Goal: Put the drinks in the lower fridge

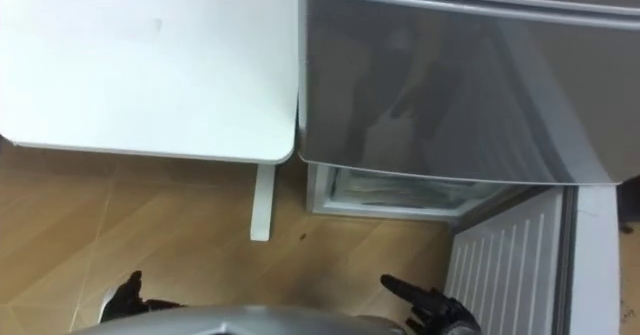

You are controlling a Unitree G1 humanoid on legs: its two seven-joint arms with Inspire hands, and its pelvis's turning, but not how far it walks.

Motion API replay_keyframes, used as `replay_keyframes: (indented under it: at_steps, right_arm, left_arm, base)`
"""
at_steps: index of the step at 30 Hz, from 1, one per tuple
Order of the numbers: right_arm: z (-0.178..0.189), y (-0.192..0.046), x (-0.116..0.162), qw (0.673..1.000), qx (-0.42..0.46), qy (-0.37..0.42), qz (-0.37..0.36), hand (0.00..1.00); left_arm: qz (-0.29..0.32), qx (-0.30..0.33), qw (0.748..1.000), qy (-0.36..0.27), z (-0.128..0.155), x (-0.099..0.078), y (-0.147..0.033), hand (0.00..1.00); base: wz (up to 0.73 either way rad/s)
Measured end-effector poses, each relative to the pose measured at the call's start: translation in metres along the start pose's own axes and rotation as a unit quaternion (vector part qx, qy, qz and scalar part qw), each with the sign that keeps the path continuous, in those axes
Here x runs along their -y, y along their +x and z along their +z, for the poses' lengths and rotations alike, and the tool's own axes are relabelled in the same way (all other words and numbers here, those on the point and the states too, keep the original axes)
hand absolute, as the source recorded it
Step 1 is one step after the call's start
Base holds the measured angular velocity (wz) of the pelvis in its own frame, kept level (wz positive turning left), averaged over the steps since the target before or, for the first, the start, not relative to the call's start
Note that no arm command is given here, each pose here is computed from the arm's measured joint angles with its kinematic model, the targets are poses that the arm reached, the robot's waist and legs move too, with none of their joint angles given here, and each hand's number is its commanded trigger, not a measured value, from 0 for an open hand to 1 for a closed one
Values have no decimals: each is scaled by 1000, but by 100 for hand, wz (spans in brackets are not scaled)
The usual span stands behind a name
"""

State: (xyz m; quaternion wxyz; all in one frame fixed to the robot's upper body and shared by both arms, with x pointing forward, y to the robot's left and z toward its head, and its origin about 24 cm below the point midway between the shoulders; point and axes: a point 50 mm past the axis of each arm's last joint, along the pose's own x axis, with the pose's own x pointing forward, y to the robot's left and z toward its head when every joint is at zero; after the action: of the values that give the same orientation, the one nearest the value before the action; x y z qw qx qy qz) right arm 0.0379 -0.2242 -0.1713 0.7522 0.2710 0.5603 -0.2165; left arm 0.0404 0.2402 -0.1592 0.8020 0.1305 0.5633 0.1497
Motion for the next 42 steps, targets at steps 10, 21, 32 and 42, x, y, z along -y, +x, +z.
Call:
replay_keyframes:
  at_steps: [10, 21, 32, 42]
  right_arm:
    - [-6, -1, 5, 995, -29, -95, -15, 0]
    - [6, 1, -3, 985, -8, -170, -18, 0]
    - [124, -36, -56, 910, 281, -303, 2, 0]
    - [198, -112, -79, 804, 502, -316, -35, 0]
  left_arm:
    - [8, -42, 999, 1, -19, -2, -2, 0]
    - [8, -61, 997, 47, -29, -6, -4, 0]
    - [23, -2, 991, 128, 2, -28, 7, 0]
    - [47, -12, 992, 114, -6, -45, 6, 0]
  base:
    - [-5]
    - [-5]
    - [-23]
    - [-33]
